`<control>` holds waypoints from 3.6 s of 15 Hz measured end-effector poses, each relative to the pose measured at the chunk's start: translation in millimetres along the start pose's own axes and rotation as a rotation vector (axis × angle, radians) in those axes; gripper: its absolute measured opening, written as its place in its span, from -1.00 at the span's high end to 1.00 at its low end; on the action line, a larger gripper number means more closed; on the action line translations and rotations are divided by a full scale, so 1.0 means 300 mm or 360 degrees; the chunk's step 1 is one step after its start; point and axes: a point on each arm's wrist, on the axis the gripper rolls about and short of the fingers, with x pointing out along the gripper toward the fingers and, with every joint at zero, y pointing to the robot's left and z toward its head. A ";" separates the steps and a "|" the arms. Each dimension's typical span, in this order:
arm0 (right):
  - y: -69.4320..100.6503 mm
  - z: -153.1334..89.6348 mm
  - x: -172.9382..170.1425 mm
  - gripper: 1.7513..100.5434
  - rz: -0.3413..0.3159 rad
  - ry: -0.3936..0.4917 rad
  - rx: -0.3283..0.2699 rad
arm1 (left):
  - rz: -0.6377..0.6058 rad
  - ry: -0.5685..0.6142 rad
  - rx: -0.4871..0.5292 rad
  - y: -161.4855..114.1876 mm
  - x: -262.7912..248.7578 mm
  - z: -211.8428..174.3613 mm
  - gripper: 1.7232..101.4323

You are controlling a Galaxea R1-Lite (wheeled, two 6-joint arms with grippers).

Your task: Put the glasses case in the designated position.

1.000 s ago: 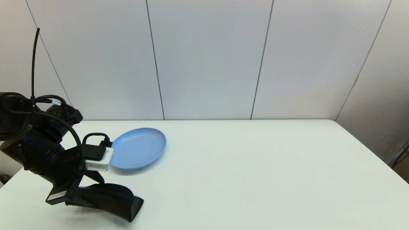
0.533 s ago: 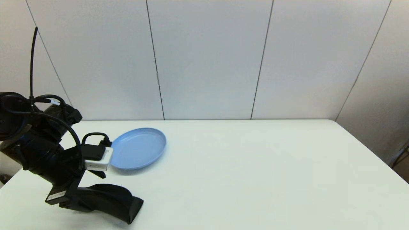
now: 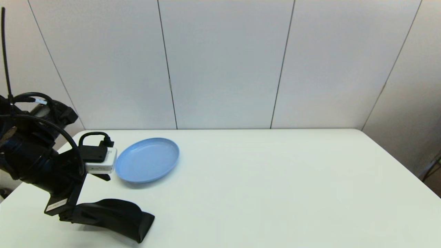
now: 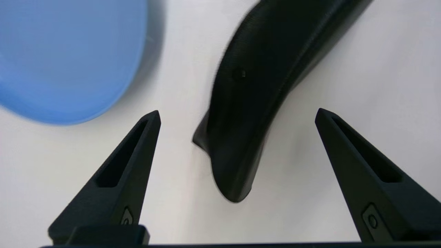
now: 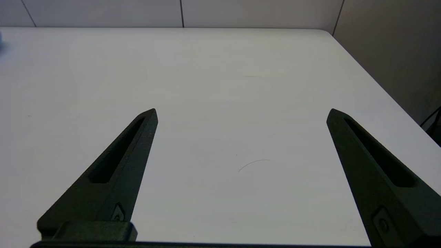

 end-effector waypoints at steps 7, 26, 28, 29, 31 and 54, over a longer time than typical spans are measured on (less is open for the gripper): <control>0.000 0.000 0.000 -0.94 0.0001 -0.0001 0.0000 | 0.0332 -0.0130 -0.0160 -0.041 -0.128 0.038 -0.87; 0.000 0.000 0.000 -0.94 0.0001 0.0000 0.0000 | 0.1378 -0.0906 -0.1371 -0.413 -0.383 0.006 -0.92; 0.000 0.000 0.000 -0.94 0.0000 -0.0001 0.0000 | 0.1466 -0.0963 -0.1400 -0.471 -0.349 -0.024 -0.92; 0.000 0.000 0.000 -0.94 0.0001 0.0000 0.0001 | 0.1491 -0.0987 -0.1403 -0.502 -0.329 -0.039 -0.92; 0.000 0.000 0.000 -0.94 0.0001 0.0000 0.0000 | 0.1510 -0.1009 -0.1408 -0.570 -0.277 -0.075 -0.92; 0.000 0.000 0.000 -0.94 0.0000 0.0000 0.0000 | 0.1719 -0.1266 -0.1352 -0.881 0.102 -0.275 -0.93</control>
